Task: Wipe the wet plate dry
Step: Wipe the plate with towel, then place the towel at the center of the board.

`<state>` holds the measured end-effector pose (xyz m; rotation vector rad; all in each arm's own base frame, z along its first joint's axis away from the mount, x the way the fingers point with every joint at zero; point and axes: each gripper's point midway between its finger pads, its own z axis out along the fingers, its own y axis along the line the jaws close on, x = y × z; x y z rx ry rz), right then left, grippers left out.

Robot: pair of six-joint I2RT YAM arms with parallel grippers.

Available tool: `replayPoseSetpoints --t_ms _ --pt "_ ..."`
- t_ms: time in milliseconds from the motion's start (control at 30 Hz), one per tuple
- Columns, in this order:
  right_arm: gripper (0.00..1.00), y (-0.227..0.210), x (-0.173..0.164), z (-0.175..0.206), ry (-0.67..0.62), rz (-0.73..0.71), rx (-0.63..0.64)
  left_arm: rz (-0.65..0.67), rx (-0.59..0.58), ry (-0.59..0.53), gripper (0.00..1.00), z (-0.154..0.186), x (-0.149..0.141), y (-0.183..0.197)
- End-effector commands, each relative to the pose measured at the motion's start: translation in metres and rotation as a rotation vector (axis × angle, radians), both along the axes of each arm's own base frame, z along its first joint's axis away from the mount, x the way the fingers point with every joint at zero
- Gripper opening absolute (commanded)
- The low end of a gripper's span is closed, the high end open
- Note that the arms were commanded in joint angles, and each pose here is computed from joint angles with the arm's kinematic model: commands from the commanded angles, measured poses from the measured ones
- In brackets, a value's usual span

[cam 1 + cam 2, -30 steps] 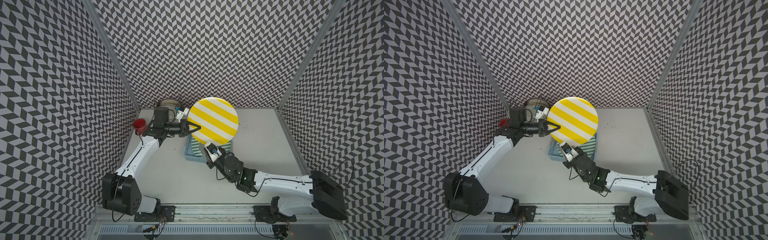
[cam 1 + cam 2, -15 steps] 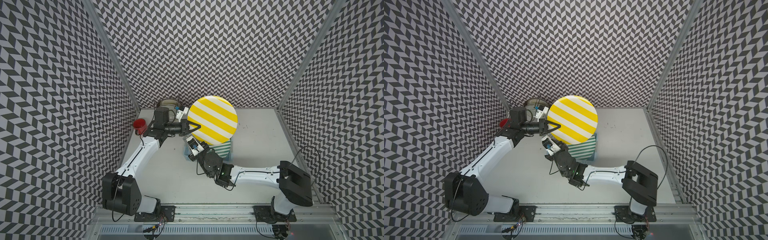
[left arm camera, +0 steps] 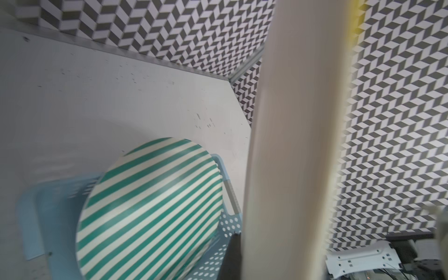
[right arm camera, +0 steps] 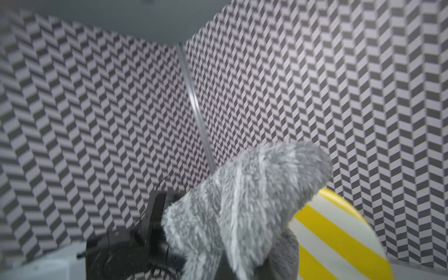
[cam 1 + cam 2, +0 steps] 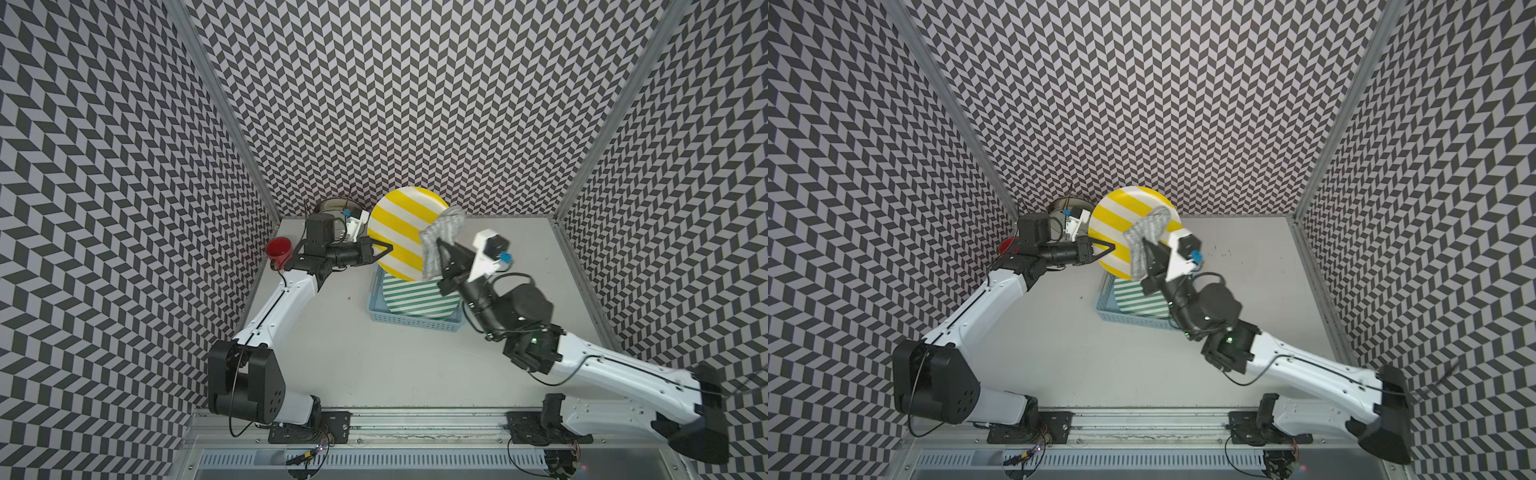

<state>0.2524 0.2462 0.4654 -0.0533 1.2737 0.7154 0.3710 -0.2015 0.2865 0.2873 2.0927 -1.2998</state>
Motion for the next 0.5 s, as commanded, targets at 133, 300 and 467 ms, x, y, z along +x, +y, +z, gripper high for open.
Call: replayPoseSetpoints --t_ms 133,300,467 --pt "0.0 -0.102 0.029 -0.144 0.485 -0.293 -0.04 -0.002 0.059 -0.248 0.0 0.036 0.012 0.006" --pt "0.0 -0.146 0.019 -0.258 0.828 -0.463 -0.139 -0.014 0.085 -0.277 0.0 0.037 0.011 0.008" --pt "0.0 -0.149 -0.01 -0.347 1.049 -0.435 -0.155 -0.02 0.083 -0.294 0.0 0.041 0.008 0.008"
